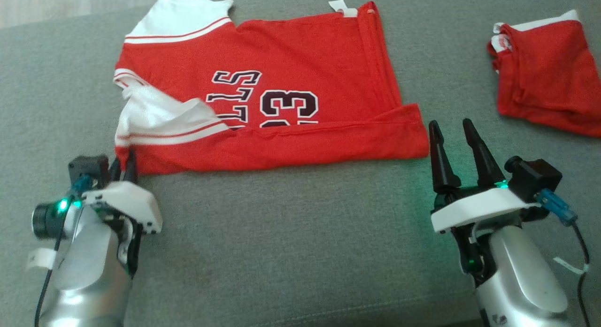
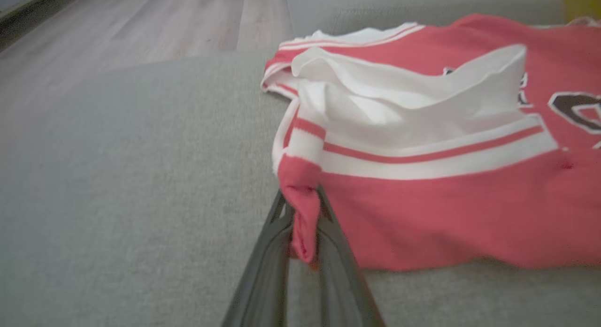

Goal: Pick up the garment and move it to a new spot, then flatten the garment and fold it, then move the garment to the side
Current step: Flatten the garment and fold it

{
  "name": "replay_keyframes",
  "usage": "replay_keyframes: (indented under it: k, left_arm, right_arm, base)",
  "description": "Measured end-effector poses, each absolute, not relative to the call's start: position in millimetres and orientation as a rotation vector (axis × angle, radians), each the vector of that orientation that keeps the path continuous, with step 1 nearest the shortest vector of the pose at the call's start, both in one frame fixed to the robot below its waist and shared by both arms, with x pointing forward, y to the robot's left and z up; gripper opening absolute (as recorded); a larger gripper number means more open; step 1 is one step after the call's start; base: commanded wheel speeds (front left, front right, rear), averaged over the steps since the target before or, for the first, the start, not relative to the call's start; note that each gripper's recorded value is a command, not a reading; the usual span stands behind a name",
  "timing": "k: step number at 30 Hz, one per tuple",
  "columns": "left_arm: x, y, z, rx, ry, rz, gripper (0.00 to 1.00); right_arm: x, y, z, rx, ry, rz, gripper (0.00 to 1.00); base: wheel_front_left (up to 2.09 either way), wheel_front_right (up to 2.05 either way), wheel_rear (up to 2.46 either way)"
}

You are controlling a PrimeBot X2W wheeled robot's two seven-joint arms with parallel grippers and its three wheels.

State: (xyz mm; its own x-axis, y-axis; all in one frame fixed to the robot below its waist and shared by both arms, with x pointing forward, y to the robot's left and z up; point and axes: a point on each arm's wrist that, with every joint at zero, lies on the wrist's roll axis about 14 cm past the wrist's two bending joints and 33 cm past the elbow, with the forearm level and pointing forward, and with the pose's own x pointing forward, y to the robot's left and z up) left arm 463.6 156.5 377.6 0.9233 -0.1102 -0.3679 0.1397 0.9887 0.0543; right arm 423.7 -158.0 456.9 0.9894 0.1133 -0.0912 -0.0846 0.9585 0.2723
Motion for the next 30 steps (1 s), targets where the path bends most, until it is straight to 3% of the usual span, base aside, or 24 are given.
replay_keyframes:
  k: [7, 17, 29, 30]
  left_arm:
    - [470.5, 149.0, 435.2, 0.071, 0.165, -0.144, 0.0]
    - [448.5, 152.0, 432.4, 0.089, 0.17, -0.166, 0.0]
    - [447.3, 157.9, 436.7, 0.088, 0.156, -0.143, 0.0]
    - [446.6, 158.1, 436.8, 0.087, 0.156, -0.142, 0.0]
  right_arm:
    - [428.5, -162.9, 431.5, 0.257, 0.224, 0.078, 1.0]
    - [432.8, -155.8, 385.0, 0.251, 0.428, 0.075, 1.0]
    - [446.5, -131.3, 371.8, 0.26, 0.522, 0.133, 1.0]
    - [446.8, -129.3, 371.4, 0.252, 0.528, 0.141, 0.56]
  base:
    - [0.0, 0.0, 0.0]
    - [0.0, 0.0, 0.0]
    - [0.0, 0.0, 0.0]
    - [0.0, 0.0, 0.0]
